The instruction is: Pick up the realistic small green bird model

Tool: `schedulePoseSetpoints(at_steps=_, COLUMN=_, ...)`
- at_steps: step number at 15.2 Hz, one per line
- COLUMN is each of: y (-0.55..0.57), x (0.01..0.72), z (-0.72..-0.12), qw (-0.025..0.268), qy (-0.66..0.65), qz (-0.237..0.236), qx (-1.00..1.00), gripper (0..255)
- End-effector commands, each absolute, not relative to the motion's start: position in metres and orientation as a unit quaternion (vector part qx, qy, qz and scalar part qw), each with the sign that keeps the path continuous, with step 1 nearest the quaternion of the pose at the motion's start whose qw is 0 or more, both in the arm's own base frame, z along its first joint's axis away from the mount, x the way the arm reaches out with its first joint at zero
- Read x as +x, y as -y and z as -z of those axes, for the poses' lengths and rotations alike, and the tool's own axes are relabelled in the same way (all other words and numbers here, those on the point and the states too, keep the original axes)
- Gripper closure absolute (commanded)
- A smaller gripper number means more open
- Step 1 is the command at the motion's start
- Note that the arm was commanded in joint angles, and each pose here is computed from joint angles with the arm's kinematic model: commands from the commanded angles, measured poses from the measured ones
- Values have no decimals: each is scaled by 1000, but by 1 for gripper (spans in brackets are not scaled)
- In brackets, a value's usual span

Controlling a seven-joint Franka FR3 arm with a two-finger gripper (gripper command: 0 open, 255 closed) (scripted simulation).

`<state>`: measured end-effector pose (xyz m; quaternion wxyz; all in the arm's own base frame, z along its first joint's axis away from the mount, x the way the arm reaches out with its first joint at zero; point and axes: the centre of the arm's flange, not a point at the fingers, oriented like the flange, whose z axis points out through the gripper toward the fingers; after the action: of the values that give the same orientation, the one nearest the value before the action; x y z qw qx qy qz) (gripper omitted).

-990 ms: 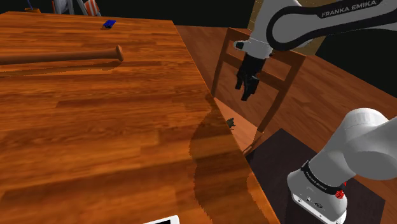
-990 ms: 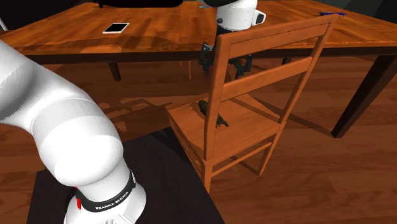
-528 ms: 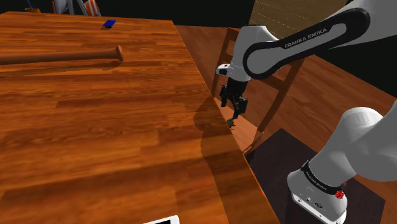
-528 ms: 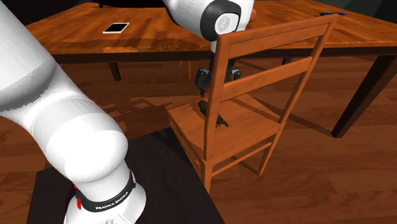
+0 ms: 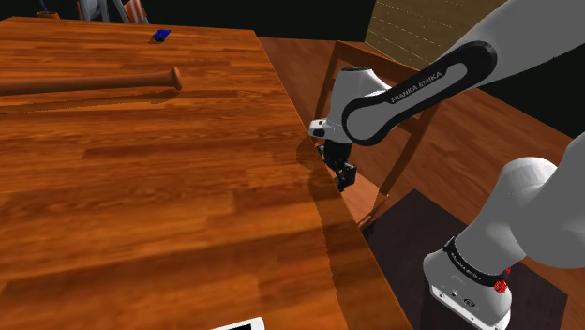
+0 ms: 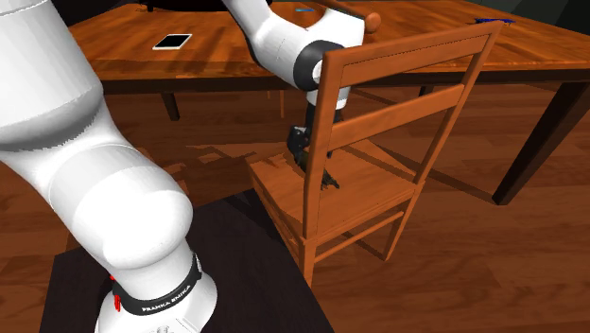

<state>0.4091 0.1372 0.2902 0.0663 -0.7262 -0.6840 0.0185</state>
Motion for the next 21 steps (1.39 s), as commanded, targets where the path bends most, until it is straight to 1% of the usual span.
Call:
schedulePoseSetpoints(at_steps=1, y=-138, x=410, z=-279, qw=66, qy=685, qz=-18, qx=-726, gripper=0)
schedulePoseSetpoints(at_steps=4, y=-138, x=410, z=-270, qw=66, qy=685, qz=-18, qx=-726, gripper=0)
schedulePoseSetpoints(at_steps=5, y=-139, x=411, z=-270, qw=66, qy=685, qz=-18, qx=-726, gripper=255)
schedulePoseSetpoints(at_steps=14, y=-138, x=410, z=-270, qw=66, qy=685, qz=-18, qx=-726, gripper=255)
schedulePoseSetpoints(at_steps=21, y=-138, x=410, z=-307, qw=66, qy=685, qz=-18, qx=-726, gripper=255)
